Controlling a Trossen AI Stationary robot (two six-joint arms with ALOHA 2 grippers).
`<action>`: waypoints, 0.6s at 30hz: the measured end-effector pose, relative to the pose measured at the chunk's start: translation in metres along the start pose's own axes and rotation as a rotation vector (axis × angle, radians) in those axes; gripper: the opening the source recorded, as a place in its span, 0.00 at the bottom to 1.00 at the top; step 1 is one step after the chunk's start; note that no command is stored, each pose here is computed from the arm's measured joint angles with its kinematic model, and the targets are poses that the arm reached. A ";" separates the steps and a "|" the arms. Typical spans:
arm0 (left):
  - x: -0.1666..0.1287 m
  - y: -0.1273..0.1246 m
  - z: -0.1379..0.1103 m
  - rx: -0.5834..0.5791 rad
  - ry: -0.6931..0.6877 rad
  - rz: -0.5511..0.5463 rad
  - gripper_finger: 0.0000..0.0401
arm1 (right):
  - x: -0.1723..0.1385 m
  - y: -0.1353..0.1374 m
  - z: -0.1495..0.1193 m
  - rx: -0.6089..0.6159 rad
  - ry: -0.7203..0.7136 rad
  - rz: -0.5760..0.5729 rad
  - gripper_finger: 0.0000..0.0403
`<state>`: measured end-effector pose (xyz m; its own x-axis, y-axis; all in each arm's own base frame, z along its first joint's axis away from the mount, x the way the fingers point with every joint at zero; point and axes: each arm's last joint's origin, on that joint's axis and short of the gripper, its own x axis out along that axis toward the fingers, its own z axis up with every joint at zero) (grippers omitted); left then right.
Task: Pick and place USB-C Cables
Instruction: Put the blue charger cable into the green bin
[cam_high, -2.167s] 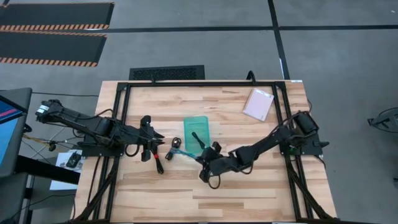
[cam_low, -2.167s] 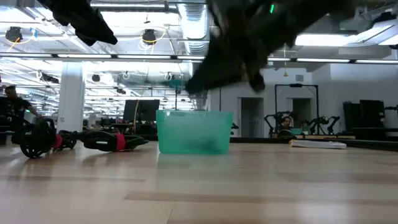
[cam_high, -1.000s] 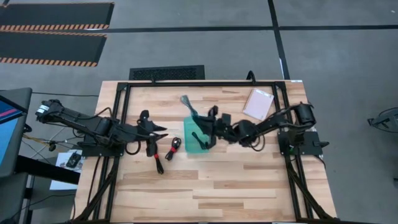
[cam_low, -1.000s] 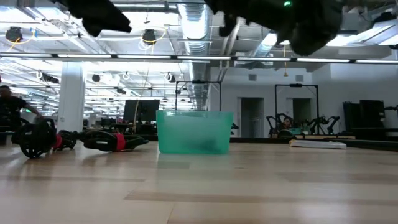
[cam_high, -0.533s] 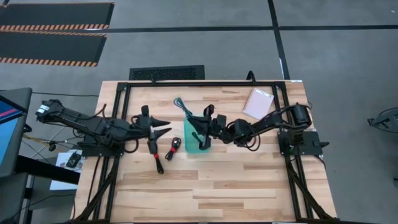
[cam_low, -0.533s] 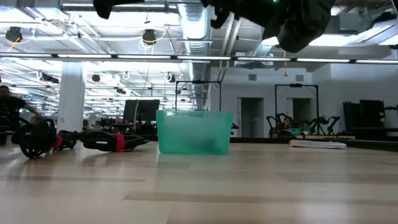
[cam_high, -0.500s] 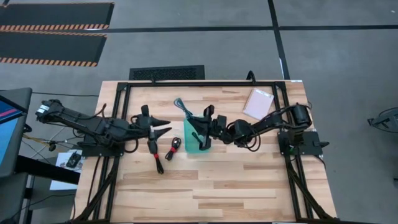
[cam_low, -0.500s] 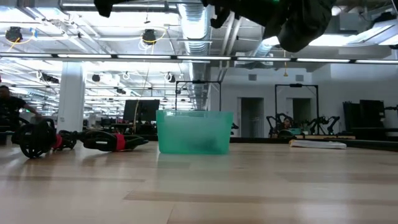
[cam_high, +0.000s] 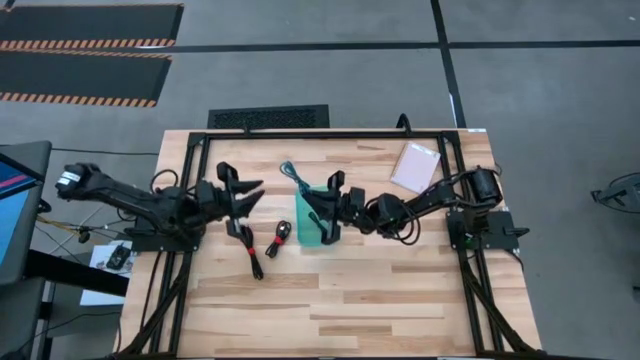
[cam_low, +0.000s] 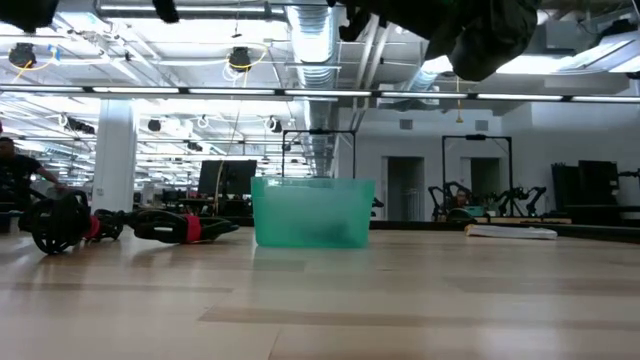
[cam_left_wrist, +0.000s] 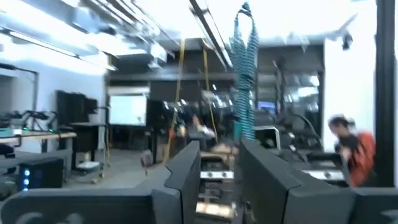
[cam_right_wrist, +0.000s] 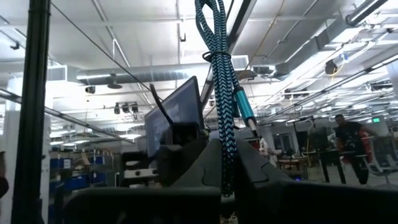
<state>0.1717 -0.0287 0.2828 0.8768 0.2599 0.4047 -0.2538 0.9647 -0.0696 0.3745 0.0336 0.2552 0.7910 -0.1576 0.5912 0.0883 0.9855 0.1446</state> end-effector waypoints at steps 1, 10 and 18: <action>-0.002 0.002 -0.003 -0.008 -0.008 0.003 0.27 | 0.000 -0.001 0.000 0.003 0.000 -0.002 0.05; 0.004 0.008 -0.013 -0.012 0.013 -0.037 0.51 | 0.001 -0.002 0.000 0.029 -0.001 0.002 0.05; 0.022 0.013 -0.007 -0.022 -0.004 -0.055 0.67 | 0.002 -0.010 0.000 0.024 -0.005 -0.016 0.05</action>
<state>0.1901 -0.0104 0.2846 0.8874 0.2066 0.4120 -0.1965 0.9782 -0.0673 0.3753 0.0234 0.2552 0.7868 -0.1740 0.5922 0.0867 0.9811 0.1731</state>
